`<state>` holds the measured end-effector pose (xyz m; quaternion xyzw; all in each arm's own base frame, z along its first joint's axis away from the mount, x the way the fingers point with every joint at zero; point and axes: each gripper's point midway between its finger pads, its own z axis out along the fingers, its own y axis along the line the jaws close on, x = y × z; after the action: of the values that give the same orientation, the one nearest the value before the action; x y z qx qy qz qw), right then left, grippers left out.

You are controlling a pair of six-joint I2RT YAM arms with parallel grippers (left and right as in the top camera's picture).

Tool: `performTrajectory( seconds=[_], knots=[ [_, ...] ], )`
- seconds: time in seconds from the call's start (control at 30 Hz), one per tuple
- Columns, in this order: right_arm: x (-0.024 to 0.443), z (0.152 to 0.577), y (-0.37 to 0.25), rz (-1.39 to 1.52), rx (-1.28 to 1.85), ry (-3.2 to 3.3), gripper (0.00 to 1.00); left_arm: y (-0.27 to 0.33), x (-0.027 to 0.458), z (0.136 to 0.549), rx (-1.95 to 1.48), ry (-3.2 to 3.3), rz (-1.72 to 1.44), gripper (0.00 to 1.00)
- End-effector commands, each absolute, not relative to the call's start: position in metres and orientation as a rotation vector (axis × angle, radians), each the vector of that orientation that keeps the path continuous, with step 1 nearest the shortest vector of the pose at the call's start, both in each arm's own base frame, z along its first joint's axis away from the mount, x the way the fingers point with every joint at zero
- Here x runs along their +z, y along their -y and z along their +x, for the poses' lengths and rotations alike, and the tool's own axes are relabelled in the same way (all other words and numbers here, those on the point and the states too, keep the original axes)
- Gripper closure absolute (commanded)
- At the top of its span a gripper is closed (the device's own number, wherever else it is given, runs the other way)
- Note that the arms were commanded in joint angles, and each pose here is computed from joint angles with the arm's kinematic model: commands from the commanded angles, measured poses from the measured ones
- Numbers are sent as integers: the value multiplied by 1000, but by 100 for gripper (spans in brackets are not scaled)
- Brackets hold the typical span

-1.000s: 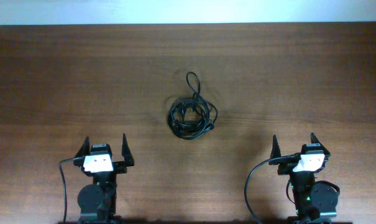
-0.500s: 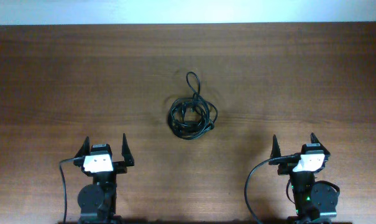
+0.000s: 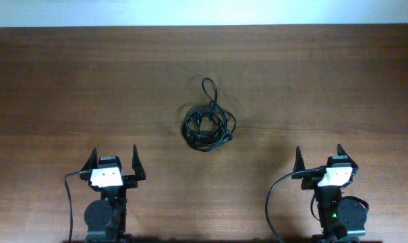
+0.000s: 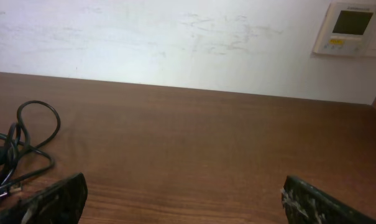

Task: Untangle cables

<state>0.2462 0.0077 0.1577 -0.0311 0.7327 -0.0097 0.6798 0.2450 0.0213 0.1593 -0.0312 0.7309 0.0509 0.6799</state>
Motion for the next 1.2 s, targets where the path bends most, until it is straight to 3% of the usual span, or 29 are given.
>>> performTrajectory(
  seconds=[0.0,0.37,0.5,0.53,0.67,0.73,0.83,0.93,1.0,1.17],
  knots=[
    [155,246,-9,-74,-17,-1649,1,-21,158,245,105,-1644,-77,1],
    [159,246,-10,-64,-2,-1636,1,-22,162,245,105,-1628,-78,1],
    [186,245,-23,-118,56,-1520,1,-14,166,246,99,-1611,-10,1],
    [218,237,-48,-231,165,-1382,1,-1,173,247,39,-1581,50,1],
    [339,188,-63,-280,279,-1110,1,42,283,218,-178,-1337,207,1],
    [356,180,-47,-184,238,-1264,1,48,329,201,-207,-1360,236,1],
    [379,160,-32,-96,199,-1491,1,51,376,208,-250,-1556,229,1],
    [360,145,-34,-44,265,-1856,1,80,426,196,-433,-1683,346,1],
    [337,130,-61,-91,460,-2036,1,99,419,177,-567,-1719,431,1],
    [343,109,-101,-258,737,-2027,1,110,414,167,-647,-1733,477,1]
  ],
)
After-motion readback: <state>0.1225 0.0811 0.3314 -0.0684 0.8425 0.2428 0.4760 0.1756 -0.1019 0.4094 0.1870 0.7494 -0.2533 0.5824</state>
